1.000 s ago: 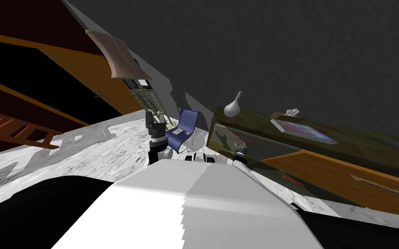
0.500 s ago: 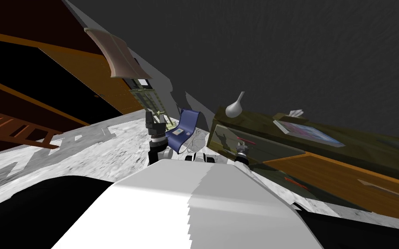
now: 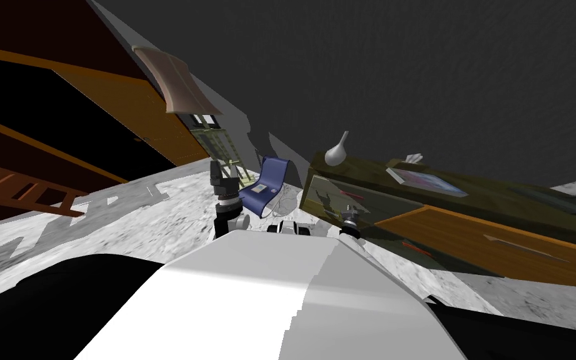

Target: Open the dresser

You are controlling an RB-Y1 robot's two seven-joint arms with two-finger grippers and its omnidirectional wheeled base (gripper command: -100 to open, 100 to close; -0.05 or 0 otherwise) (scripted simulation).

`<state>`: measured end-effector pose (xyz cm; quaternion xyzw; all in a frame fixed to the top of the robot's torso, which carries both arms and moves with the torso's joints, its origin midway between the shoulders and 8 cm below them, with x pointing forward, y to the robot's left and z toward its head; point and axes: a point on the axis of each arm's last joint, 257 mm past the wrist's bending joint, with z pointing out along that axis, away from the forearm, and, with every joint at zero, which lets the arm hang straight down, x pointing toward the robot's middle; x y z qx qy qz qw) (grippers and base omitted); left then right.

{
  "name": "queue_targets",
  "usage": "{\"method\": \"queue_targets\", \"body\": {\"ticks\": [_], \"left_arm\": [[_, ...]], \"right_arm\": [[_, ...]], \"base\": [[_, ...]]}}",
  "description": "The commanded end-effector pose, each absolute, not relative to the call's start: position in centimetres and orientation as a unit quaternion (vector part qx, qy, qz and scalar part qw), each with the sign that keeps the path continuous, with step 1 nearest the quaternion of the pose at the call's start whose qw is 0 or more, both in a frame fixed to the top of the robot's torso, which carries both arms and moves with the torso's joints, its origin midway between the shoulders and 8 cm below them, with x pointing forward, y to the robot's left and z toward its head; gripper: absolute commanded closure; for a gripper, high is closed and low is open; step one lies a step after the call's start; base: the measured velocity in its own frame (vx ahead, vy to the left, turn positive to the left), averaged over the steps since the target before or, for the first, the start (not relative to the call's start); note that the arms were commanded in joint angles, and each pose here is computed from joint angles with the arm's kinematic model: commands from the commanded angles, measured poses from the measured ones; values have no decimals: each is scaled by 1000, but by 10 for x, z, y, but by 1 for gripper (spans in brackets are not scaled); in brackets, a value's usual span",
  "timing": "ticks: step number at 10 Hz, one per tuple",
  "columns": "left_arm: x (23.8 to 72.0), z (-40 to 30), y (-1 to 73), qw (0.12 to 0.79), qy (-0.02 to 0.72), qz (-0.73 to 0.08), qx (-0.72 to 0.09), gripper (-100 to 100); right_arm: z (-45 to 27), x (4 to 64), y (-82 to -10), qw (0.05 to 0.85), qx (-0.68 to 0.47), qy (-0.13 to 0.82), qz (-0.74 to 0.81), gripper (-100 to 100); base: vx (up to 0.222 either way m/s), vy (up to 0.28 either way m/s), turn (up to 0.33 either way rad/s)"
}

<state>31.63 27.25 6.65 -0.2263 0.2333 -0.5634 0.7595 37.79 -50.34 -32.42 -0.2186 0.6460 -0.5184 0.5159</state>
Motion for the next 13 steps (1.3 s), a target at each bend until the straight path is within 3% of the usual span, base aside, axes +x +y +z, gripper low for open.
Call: {"method": "queue_targets", "body": {"ticks": [1,13], "left_arm": [[316,66,273,760,233,-563,-226,0],[316,66,273,760,233,-563,-226,0]], "right_arm": [[-322,384,-511,512,-223,650,-516,-100],[-296,427,-557,495,-248,668,-498,-100]], "base": [[-7,17,57],[26,7,47]]}}
